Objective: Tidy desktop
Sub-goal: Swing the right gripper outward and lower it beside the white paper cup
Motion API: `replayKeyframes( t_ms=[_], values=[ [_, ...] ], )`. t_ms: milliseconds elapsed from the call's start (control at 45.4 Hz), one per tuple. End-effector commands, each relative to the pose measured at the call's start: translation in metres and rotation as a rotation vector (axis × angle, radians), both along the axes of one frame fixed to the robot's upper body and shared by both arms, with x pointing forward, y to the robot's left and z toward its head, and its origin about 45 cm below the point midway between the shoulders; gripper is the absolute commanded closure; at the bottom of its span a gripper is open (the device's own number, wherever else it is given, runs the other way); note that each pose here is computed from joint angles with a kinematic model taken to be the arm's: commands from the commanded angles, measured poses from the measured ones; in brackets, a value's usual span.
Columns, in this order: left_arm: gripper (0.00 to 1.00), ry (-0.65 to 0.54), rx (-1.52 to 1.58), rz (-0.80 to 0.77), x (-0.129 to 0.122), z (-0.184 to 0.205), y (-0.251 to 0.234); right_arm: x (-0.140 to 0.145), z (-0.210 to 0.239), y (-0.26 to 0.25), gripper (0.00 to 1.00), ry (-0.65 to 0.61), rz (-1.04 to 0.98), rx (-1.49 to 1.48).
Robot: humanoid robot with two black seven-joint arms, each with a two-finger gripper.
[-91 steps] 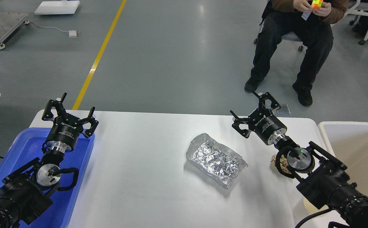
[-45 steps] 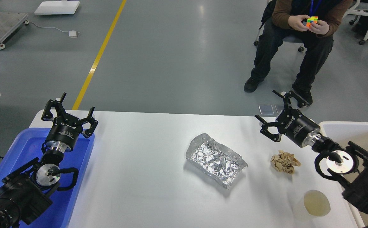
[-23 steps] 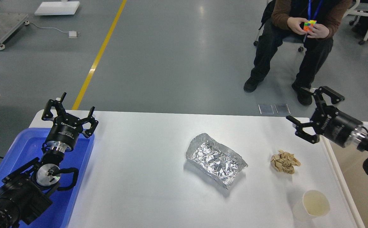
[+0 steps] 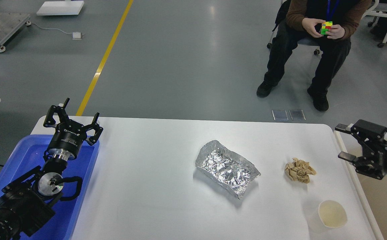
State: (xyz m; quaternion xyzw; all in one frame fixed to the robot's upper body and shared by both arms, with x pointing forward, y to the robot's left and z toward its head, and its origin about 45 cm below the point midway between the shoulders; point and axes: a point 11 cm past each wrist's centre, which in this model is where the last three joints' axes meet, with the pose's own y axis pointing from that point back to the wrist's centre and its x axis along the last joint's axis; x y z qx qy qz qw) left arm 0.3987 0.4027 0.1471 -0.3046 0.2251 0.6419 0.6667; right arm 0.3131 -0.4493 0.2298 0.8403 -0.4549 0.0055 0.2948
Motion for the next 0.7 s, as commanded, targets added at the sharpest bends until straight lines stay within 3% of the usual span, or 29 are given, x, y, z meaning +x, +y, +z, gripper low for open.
replayKeyframes(
  t_ms=[0, 683],
  values=[
    [0.0, 0.0, 0.0, 0.0, 0.0, 0.0, 0.0, -0.03, -0.023, -0.019, 0.0, 0.021, 0.139, -0.311],
    [0.0, 0.0, 0.0, 0.0, 0.0, 0.0, 0.0, -0.112, -0.095, -0.022, 0.0, 0.066, 0.267, -0.462]
  ],
)
